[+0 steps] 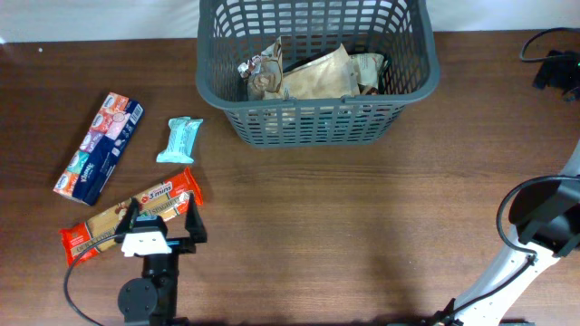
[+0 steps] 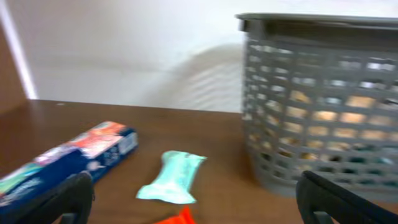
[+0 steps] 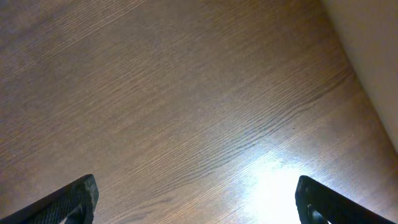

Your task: Pack container

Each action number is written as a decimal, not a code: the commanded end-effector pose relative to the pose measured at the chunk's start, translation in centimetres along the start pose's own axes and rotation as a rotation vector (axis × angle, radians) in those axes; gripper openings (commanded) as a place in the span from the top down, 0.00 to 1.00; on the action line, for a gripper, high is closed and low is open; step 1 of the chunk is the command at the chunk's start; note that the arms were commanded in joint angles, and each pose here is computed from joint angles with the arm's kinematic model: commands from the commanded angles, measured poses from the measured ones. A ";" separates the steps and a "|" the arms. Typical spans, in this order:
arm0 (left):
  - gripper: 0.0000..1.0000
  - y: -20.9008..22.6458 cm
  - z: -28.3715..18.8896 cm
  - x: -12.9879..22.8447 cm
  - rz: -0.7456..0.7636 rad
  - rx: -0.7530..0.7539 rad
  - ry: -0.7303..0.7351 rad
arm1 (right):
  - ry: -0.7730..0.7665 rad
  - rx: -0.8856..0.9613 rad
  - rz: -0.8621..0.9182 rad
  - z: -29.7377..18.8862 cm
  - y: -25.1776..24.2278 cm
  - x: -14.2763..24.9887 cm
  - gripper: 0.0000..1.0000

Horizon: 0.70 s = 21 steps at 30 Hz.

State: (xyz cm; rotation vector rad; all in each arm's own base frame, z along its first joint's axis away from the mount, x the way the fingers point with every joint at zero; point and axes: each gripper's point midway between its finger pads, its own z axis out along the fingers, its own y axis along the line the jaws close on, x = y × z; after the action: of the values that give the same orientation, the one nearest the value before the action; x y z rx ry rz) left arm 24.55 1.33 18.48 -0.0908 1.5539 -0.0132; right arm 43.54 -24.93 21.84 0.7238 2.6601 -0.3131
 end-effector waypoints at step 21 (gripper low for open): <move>0.01 0.1 -0.2 -19.6 0.202 -0.075 0.196 | -0.005 -0.005 0.013 -0.1 0.1 -0.1 0.01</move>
State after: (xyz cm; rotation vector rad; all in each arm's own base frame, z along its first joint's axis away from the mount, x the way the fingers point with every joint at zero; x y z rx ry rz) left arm 22.11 1.72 38.75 0.0155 1.6837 0.1369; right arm 43.57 -24.89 21.84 0.7233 2.6595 -0.3090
